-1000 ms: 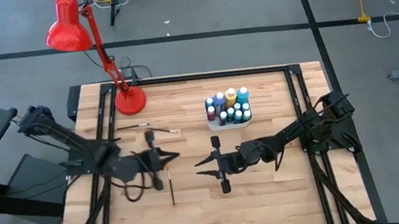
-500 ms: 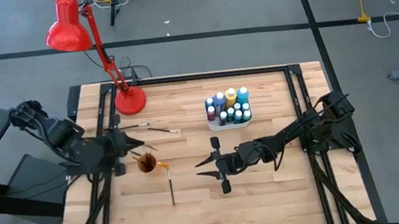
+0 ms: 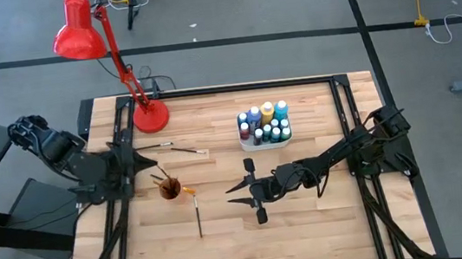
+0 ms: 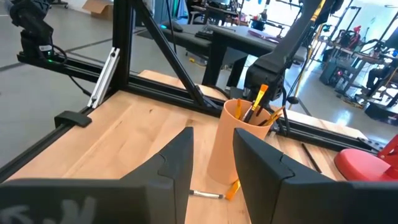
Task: Pick & Place Paint Supplies
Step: Put the gold paint brush into the orange cup, then put the silver paint brush into the orange cup
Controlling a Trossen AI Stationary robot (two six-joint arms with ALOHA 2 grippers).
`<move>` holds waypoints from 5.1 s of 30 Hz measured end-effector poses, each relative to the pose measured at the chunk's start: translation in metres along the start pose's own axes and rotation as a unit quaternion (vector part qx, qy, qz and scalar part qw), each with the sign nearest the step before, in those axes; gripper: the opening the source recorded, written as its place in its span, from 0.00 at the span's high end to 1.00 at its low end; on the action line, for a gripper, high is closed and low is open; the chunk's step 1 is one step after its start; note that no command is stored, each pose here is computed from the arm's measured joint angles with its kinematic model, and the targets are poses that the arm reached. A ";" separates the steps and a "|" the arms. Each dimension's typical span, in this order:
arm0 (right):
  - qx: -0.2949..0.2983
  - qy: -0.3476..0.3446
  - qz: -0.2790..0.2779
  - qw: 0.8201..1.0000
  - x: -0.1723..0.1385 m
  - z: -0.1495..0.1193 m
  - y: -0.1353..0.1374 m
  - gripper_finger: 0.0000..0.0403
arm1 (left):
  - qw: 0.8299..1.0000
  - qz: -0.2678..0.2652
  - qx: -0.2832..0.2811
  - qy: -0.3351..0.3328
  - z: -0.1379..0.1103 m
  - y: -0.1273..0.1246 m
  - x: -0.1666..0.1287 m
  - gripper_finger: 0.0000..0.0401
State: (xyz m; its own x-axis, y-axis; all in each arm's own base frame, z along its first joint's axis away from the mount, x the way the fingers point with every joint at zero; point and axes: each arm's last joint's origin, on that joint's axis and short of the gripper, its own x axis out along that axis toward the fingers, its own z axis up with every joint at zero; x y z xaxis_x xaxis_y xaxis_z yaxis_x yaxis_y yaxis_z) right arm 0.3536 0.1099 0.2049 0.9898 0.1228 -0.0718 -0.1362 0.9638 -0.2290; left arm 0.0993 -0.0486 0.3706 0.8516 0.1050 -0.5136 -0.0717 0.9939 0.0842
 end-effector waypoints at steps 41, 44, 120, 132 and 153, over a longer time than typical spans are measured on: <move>0.079 0.140 -0.121 0.979 0.053 -0.017 -0.037 0.71 | 0.997 0.059 0.026 -0.039 -0.017 -0.045 0.074 0.90; 0.082 0.221 -0.128 0.963 0.069 -0.021 -0.061 0.71 | 0.997 0.038 0.024 -0.063 -0.011 -0.047 0.073 0.91; -0.232 0.414 -0.093 0.875 0.038 0.049 -0.054 1.00 | 0.995 0.049 0.045 -0.072 -0.008 -0.048 0.075 0.92; -0.640 0.308 -0.068 0.700 0.067 0.074 -0.010 1.00 | 0.976 0.186 0.044 -0.101 -0.005 -0.041 0.072 0.92; -0.821 0.249 0.036 0.513 0.098 0.037 -0.068 1.00 | 0.964 0.218 0.087 -0.124 0.004 -0.041 0.070 0.92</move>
State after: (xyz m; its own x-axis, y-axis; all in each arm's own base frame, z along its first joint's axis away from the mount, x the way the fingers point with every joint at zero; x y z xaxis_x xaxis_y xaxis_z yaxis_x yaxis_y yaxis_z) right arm 0.4612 0.0654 0.2493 0.9025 -0.3247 -0.2831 -0.4269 -0.5862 -0.6886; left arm 0.1640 -0.0824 0.3350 0.8600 0.4783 -0.1778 -0.3811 0.8337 0.3995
